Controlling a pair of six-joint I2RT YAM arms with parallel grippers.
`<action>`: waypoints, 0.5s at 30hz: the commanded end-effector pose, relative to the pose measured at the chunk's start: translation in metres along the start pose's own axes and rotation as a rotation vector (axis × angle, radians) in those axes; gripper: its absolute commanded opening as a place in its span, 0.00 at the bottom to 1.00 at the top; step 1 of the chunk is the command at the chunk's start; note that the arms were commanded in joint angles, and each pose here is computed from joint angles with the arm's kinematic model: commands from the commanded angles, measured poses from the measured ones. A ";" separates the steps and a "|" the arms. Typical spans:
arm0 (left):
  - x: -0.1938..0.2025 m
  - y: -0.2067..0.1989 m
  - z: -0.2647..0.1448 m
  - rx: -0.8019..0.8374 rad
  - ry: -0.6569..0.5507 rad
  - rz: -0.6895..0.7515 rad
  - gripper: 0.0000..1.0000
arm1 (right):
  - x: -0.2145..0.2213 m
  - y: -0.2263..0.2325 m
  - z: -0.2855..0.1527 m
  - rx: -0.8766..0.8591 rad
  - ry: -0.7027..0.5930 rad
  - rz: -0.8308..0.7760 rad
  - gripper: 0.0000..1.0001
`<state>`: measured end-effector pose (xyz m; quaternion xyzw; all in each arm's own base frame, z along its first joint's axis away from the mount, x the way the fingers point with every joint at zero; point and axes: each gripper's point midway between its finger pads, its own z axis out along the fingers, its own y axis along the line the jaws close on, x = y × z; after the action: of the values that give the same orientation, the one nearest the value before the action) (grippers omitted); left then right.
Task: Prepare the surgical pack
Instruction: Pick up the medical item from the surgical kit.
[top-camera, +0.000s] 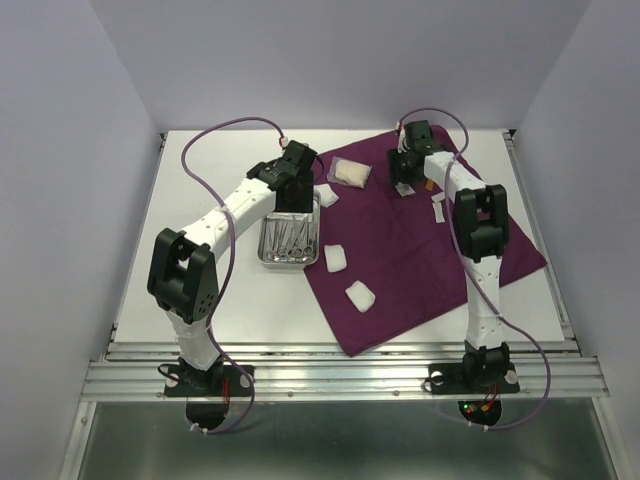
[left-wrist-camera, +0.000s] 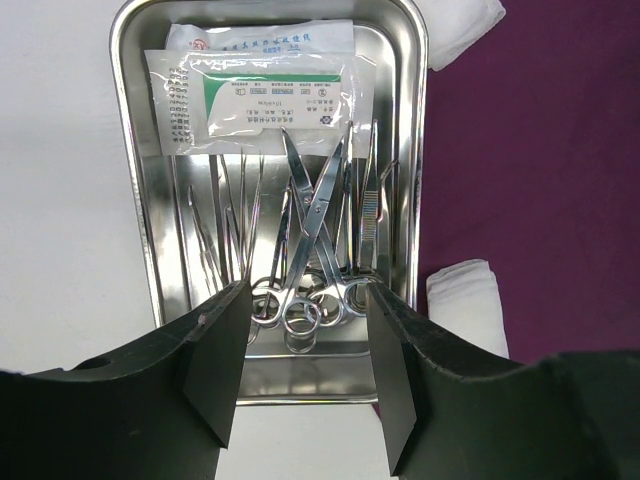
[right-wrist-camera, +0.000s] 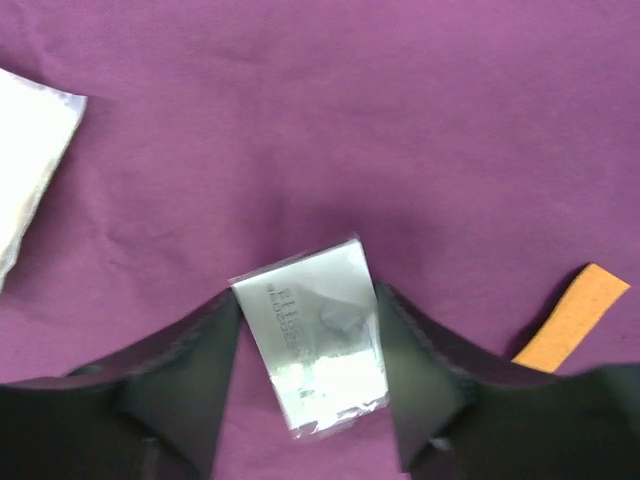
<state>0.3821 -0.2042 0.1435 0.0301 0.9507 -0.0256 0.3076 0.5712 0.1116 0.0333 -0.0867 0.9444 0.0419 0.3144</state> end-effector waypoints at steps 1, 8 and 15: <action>-0.007 0.000 -0.015 0.015 -0.039 -0.014 0.60 | 0.005 0.001 -0.009 -0.031 0.005 0.058 0.56; -0.008 -0.001 -0.014 0.019 -0.038 -0.011 0.60 | -0.013 0.002 -0.031 -0.026 -0.064 0.077 0.47; -0.008 -0.001 -0.014 0.021 -0.039 -0.012 0.60 | -0.022 0.001 -0.042 -0.022 -0.092 0.086 0.37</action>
<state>0.3822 -0.2044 0.1435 0.0304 0.9507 -0.0262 0.3076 0.5589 0.1102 0.0403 -0.0570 0.9447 0.0613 0.3170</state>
